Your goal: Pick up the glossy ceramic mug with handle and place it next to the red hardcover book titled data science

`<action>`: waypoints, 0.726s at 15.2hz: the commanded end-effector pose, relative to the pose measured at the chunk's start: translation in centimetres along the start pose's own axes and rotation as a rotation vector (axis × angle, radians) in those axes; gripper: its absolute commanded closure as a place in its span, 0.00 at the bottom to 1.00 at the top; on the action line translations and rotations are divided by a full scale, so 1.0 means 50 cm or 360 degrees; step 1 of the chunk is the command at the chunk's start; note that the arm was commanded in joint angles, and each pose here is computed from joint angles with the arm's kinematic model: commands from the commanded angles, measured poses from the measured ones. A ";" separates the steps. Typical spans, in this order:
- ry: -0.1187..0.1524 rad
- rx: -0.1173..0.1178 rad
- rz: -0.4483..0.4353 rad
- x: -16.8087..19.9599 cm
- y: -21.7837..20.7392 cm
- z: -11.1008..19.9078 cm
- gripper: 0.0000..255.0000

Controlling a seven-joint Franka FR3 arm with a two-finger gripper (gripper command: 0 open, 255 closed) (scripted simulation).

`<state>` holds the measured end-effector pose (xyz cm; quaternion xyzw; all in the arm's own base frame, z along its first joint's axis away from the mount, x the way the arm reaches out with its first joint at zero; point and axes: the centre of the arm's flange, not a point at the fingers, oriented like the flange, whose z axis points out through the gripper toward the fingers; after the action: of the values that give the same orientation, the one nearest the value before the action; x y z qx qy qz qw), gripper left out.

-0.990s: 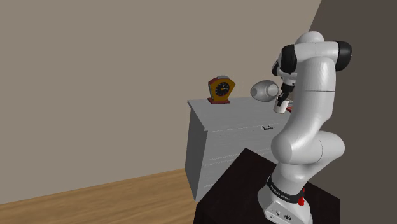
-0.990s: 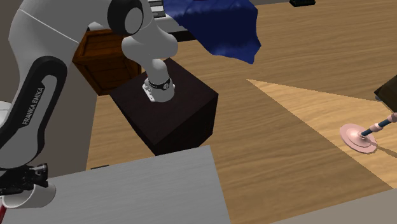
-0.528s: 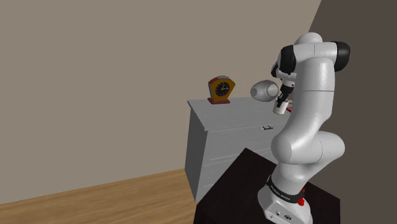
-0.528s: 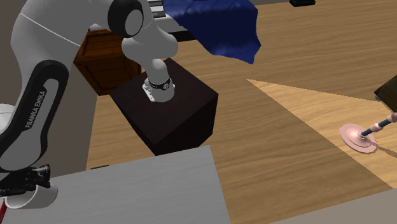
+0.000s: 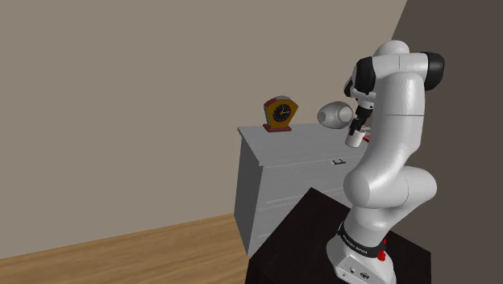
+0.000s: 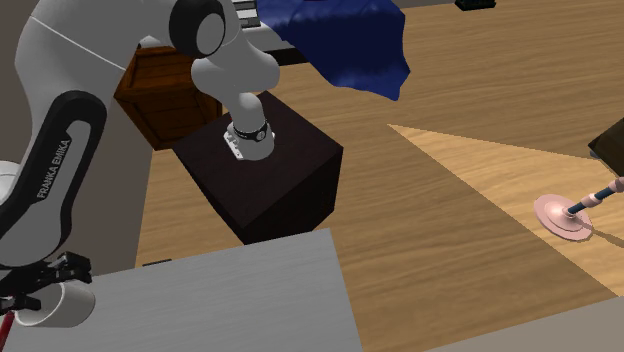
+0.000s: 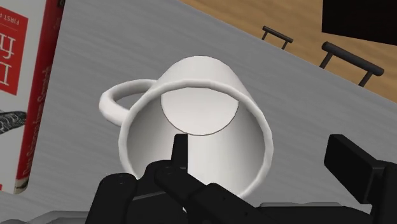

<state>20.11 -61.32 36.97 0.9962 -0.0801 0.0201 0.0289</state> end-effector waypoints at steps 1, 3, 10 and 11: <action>0.0000 0.0000 0.0000 -0.001 -0.001 -0.040 0.00; 0.0000 0.0000 0.0000 -0.001 -0.001 -0.088 0.00; 0.0000 0.0000 0.0000 -0.001 -0.001 -0.088 0.00; 0.0000 0.0000 0.0000 -0.001 -0.001 -0.088 0.00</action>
<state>19.93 -61.00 41.33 0.9962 -0.0802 0.0202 0.0288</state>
